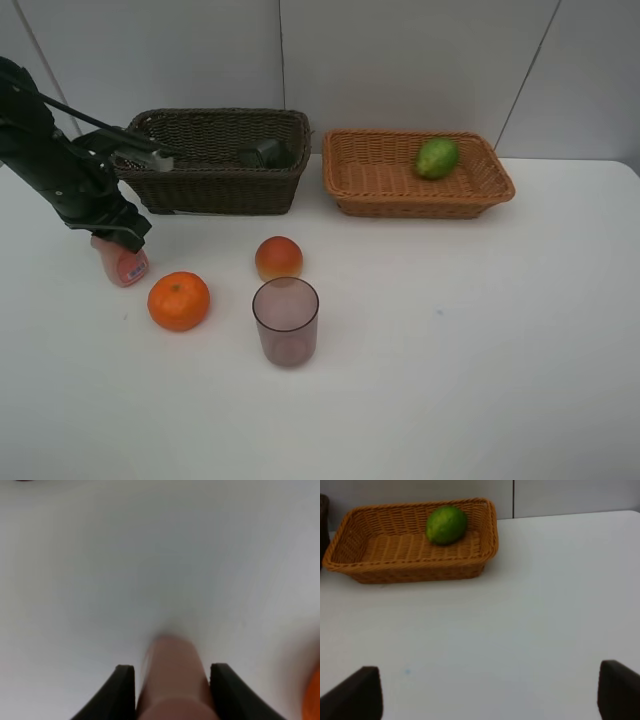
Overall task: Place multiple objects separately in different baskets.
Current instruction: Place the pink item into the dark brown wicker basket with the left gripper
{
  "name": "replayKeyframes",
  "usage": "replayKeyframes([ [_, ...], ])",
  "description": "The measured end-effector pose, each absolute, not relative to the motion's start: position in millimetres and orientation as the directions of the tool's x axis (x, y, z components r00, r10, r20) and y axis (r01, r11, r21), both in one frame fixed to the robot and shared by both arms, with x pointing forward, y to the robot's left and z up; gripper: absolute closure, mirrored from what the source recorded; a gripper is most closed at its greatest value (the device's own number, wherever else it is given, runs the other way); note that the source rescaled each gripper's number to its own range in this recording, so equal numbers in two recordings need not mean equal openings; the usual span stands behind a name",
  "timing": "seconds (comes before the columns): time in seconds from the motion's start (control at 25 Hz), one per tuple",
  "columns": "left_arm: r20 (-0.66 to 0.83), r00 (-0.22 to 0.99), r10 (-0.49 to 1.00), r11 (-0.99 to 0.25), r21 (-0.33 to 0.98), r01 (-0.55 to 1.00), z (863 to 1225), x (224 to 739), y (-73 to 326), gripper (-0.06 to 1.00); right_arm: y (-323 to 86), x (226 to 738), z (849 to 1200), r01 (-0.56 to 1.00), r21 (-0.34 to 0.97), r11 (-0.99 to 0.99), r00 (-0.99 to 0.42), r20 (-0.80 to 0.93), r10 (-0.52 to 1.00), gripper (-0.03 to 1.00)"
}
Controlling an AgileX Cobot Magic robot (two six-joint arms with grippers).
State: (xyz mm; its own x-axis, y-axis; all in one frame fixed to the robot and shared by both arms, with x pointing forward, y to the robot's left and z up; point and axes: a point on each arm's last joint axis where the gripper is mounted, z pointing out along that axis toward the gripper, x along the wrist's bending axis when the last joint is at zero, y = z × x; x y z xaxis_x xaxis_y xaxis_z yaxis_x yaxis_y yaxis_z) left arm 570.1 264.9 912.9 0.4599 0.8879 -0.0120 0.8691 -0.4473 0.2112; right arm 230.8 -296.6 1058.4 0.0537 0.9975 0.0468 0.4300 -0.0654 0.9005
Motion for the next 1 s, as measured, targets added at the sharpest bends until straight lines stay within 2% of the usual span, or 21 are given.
replayKeyframes([
  [0.4, -0.065, 0.508, 0.859, -0.497, 0.134, 0.857, 936.1, 572.4, 251.7, 0.53, -296.6, 230.8, 1058.4, 0.43, 0.9, -0.065, 0.054, 0.047, 0.997, -0.03],
  [1.0, 0.027, 0.52, 0.854, -0.498, 0.334, 0.8, 1023.2, 549.5, 252.9, 0.53, -296.6, 230.8, 1058.4, 0.43, 0.9, -0.065, 0.054, 0.047, 0.997, -0.03],
])
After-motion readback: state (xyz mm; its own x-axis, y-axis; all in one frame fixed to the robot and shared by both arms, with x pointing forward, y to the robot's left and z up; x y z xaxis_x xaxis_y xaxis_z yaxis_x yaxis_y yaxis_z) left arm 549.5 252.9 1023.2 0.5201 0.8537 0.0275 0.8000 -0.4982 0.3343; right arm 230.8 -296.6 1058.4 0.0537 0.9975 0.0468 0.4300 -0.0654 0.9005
